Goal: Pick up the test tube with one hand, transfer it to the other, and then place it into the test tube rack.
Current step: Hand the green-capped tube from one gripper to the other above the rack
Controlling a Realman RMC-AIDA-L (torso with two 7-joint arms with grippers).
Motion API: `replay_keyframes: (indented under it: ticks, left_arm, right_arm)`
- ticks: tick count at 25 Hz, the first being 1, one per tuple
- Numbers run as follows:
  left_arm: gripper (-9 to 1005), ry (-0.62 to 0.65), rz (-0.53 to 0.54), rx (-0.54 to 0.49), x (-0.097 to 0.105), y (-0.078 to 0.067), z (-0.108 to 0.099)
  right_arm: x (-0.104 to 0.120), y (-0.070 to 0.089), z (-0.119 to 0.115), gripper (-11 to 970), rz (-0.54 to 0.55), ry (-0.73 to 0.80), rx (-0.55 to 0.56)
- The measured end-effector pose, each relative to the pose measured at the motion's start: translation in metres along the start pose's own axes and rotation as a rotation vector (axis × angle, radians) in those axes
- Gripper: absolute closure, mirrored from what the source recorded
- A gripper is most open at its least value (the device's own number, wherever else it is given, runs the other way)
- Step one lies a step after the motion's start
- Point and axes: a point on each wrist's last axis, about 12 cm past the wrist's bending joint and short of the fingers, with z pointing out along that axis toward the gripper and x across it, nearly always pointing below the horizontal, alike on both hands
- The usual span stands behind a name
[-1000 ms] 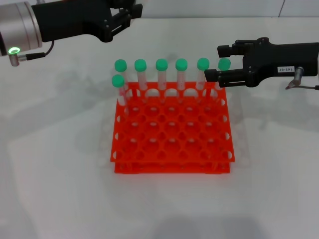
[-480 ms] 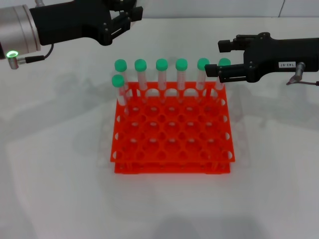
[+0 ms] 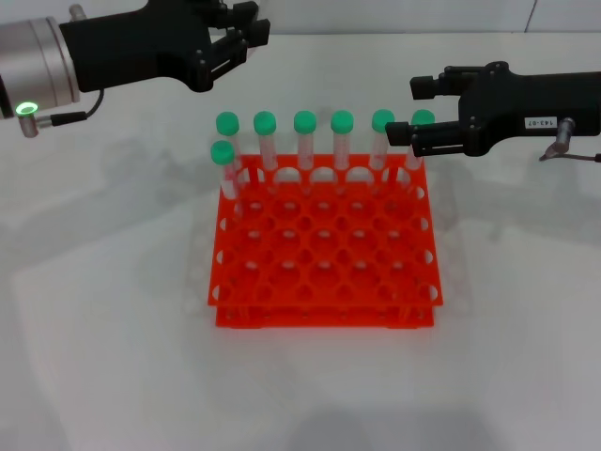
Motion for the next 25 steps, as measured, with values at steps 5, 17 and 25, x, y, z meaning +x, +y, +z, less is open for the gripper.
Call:
replay_keyframes:
  ticks: [5,17,25]
  left_arm:
    - [805,0.005,-0.001,0.001,0.001,-0.0002,0.0001]
    - [806,0.012,-0.019,0.003,0.0054,-0.0009,0.0]
    - [806,0.022,-0.029,-0.007,0.0076,0.0005,-0.0006]
  right_arm:
    - [0.0,0.0,0.0,190,0.0,0.0,0.0]
    - [0.0002,0.0002,0.0,191,0.0,0.001,-0.002]
    - [0.0002,0.0001,0.0,191,-0.001,0.001,-0.001]
